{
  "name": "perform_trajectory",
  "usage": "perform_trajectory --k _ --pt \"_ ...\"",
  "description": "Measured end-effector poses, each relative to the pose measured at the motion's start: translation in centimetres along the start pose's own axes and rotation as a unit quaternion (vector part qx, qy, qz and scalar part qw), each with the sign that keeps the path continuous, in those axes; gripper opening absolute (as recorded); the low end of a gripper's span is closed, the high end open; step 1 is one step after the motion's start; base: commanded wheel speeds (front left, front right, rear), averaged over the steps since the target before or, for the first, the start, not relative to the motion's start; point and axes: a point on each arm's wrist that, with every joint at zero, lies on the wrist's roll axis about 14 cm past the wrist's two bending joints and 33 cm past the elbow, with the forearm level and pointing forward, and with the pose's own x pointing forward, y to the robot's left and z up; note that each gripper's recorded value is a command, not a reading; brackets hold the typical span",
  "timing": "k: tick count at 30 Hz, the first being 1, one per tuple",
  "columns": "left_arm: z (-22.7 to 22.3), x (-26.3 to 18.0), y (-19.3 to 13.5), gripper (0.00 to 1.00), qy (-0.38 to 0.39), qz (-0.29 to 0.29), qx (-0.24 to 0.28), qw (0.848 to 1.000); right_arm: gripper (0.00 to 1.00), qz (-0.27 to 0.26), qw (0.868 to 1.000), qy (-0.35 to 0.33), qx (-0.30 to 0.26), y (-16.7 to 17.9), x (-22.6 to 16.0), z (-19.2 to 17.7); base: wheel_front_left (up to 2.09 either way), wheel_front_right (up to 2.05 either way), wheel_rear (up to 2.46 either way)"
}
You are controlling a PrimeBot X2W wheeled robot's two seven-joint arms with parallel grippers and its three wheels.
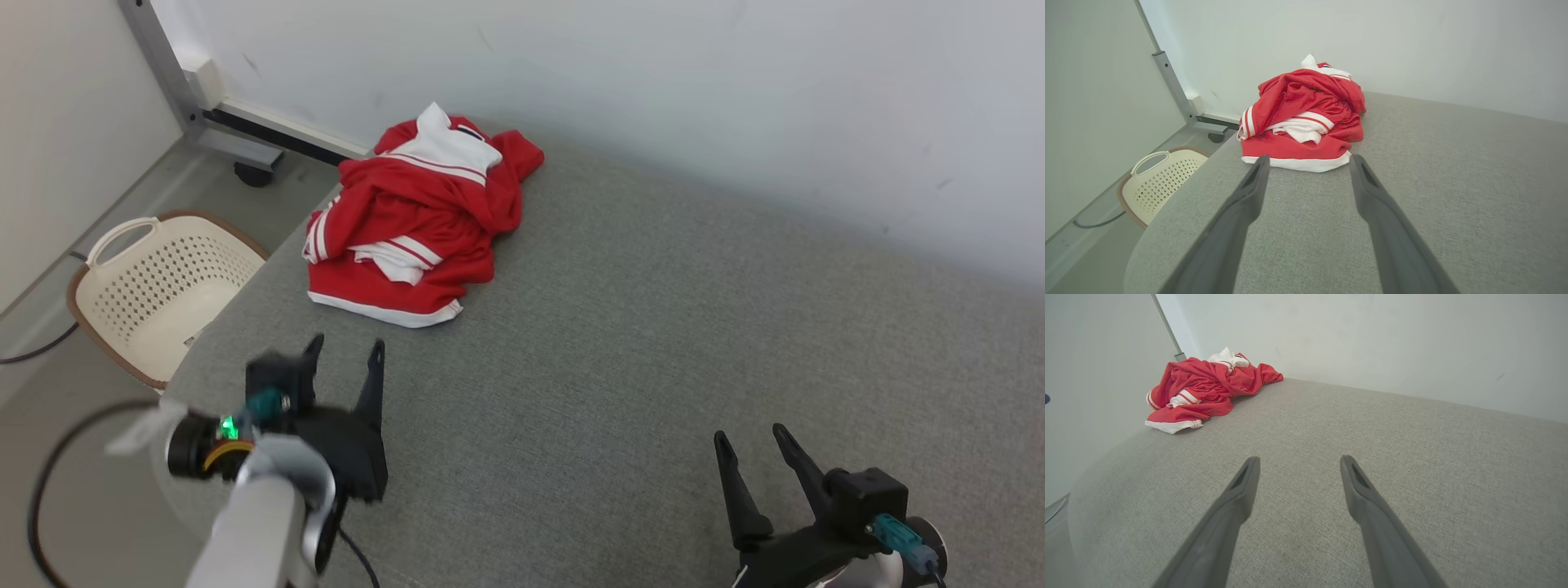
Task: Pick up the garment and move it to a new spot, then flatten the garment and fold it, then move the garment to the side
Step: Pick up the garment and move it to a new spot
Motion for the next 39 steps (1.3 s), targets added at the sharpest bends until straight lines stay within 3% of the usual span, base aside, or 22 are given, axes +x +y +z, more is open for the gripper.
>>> perform_trajectory --k 11,21,28,33,34,35,36,39 --pt "4.4 8.8 1.3 1.00 0.042 0.004 0.012 0.999 1.00 -0.013 0.998 -0.014 -0.052 -1.5 -0.1 3.5 0.00 0.00 0.00" --pt "0.1 16.4 0.7 1.00 0.123 0.040 0.002 0.992 1.00 -0.076 0.996 0.019 -0.043 -6.9 -1.2 1.6 0.00 0.00 0.00" --pt "-4.2 19.2 1.1 1.00 0.167 0.088 -0.012 0.982 1.00 -0.114 0.992 0.054 -0.022 -9.8 -2.4 -1.4 0.00 0.00 0.00" --pt "-6.7 20.8 0.0 1.00 0.178 0.093 -0.013 0.980 1.00 -0.143 0.987 0.076 -0.014 -11.5 -3.8 -3.1 0.00 0.00 0.00" --pt "-7.0 21.0 -0.2 0.74 0.176 0.092 -0.011 0.980 1.00 -0.149 0.986 0.077 -0.012 -11.8 -4.1 -3.2 0.00 0.00 0.00" --pt "-7.1 21.3 -0.5 0.15 0.174 0.089 -0.008 0.981 1.00 -0.154 0.985 0.080 -0.012 -12.0 -4.4 -3.3 0.00 0.00 0.00" --pt "-7.2 21.5 -0.9 0.00 0.170 0.085 -0.005 0.982 1.00 -0.159 0.984 0.082 -0.010 -12.2 -4.6 -3.5 0.00 0.00 0.00" --pt "-7.2 21.9 -2.0 0.00 0.157 0.073 -0.002 0.985 1.00 -0.162 0.983 0.083 -0.007 -12.4 -4.9 -3.7 0.00 0.00 0.00"
